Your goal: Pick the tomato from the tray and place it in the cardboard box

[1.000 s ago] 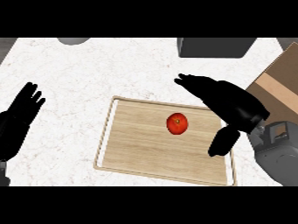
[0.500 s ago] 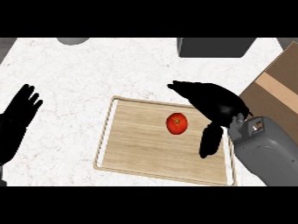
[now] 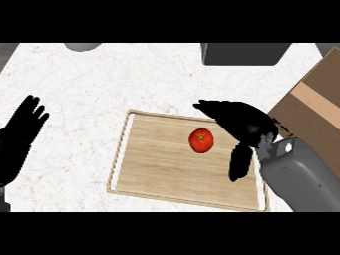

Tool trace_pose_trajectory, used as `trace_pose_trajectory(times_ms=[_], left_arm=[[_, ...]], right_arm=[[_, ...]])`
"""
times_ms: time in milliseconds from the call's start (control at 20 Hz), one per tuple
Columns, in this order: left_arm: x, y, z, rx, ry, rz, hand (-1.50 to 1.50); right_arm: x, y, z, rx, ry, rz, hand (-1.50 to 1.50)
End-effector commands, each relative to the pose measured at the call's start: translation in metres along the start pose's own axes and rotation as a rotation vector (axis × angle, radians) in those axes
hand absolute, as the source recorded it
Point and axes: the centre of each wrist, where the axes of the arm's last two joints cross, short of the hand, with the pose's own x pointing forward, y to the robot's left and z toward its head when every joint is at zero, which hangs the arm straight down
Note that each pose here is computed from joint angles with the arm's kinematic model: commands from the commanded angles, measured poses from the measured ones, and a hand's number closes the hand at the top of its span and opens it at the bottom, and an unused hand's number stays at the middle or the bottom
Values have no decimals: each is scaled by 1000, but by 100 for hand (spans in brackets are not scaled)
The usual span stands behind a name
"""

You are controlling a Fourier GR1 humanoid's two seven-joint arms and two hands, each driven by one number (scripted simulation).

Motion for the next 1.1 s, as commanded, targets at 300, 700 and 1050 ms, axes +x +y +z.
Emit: trace_pose_trajectory(times_ms=[300, 700, 1050], left_arm=[[-8, -3, 3, 1, -4, -4, 0], [-11, -1, -4, 1, 11, 3, 0], [-8, -12, 3, -7, 21, 17, 0]], right_arm=[[34, 9, -10, -65, -55, 20, -150], [4, 0, -13, -22, 5, 74, -150], [27, 29, -32, 1, 49, 95, -150]])
